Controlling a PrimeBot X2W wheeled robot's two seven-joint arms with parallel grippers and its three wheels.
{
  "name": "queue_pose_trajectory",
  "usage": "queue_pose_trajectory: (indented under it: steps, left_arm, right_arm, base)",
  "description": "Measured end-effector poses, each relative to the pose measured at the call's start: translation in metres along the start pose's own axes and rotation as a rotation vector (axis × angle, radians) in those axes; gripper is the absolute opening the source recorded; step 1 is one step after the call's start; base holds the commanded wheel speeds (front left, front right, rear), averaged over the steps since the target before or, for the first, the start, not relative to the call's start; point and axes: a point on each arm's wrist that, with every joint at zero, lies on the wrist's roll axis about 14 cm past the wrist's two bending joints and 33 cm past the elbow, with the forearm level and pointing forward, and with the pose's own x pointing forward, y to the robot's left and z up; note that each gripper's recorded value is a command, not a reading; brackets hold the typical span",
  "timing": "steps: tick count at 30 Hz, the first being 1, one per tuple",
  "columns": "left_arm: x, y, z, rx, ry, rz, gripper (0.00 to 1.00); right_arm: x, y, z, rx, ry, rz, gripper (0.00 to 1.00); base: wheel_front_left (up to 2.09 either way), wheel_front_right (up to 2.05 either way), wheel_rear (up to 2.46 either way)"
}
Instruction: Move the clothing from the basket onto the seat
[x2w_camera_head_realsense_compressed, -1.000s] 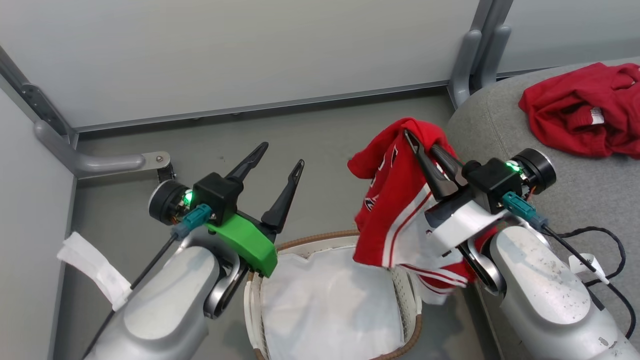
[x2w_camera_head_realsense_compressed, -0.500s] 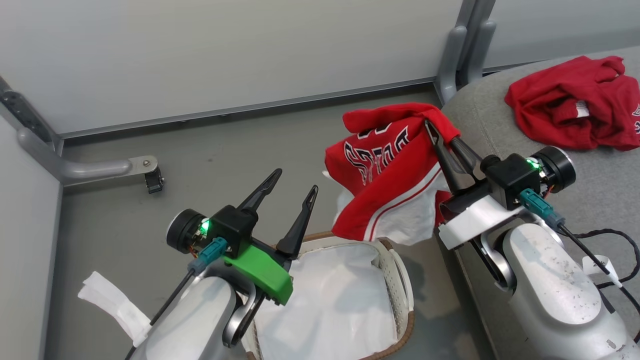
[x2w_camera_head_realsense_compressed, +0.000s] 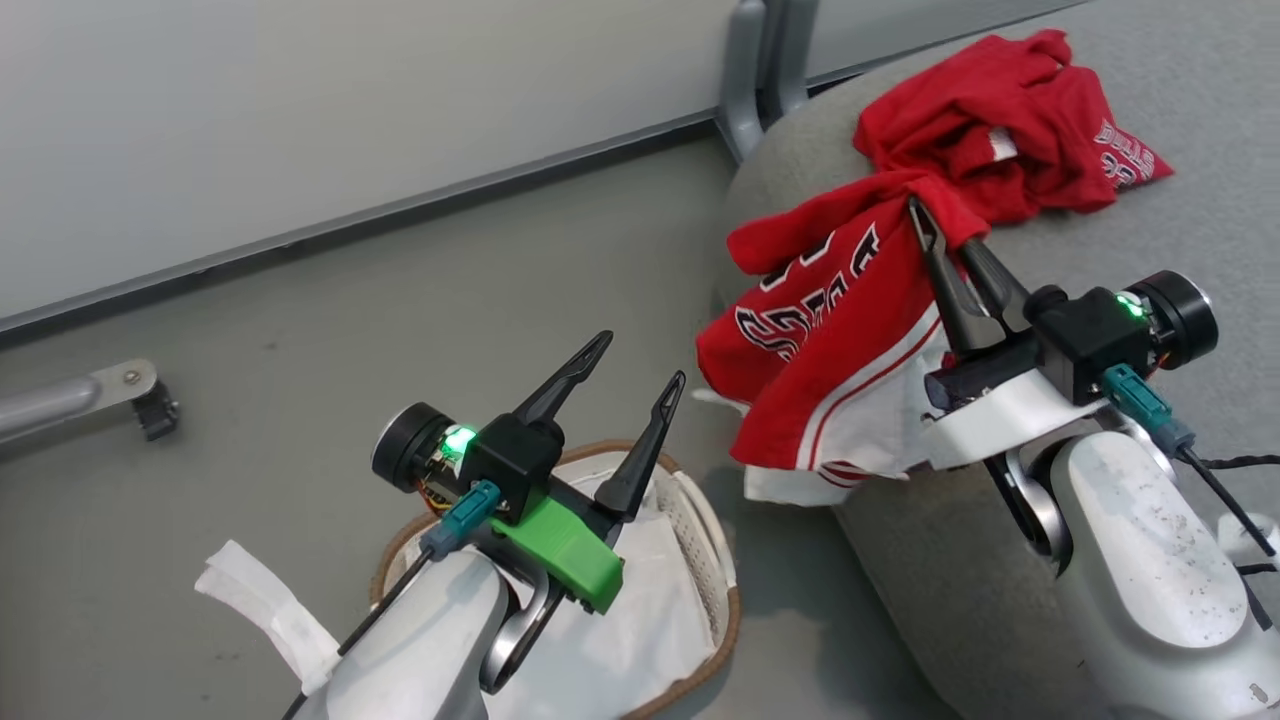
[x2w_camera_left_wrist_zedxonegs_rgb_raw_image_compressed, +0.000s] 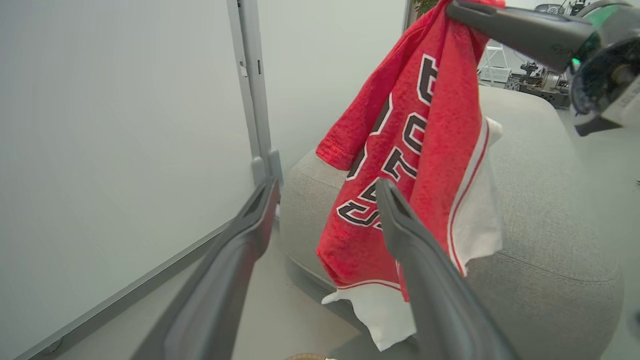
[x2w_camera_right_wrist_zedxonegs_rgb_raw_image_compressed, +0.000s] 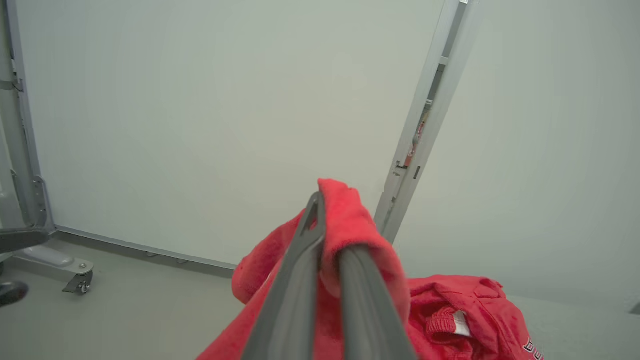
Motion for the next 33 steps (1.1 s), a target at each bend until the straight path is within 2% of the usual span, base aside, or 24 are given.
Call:
queue_pose_trajectory:
  steps: [9,15,23,29,33]
  left_arm:
    - [0.037,-0.045,-0.022,-0.024,0.031,-0.201,1.0]
    - [0.053,-0.053,-0.038,-0.067,0.046,-0.259,1.0]
    - [0.062,-0.04,-0.052,-0.107,0.046,-0.25,1.0]
    - [0.055,-0.022,-0.056,-0.106,0.048,-0.204,1.0]
    - [0.047,-0.012,-0.057,-0.104,0.046,-0.168,1.0]
  right_arm:
    - [-0.036,-0.054,-0.005,-0.048,0.052,-0.18,0.0]
    - [-0.048,-0.069,-0.023,-0.082,0.123,-0.224,0.0]
    - [-0.013,-0.09,-0.032,-0.18,0.139,-0.183,0.0]
    - [0.038,-0.129,-0.003,-0.322,0.057,-0.163,0.0]
    - [0.062,-0.165,0.012,-0.416,0.031,-0.186,0.0]
  base:
    - [0.0,0.0,0.0]
    - [0.0,0.0,0.0]
    - [0.0,0.0,0.0]
    - [0.0,0.0,0.0]
    - [0.0,0.0,0.0]
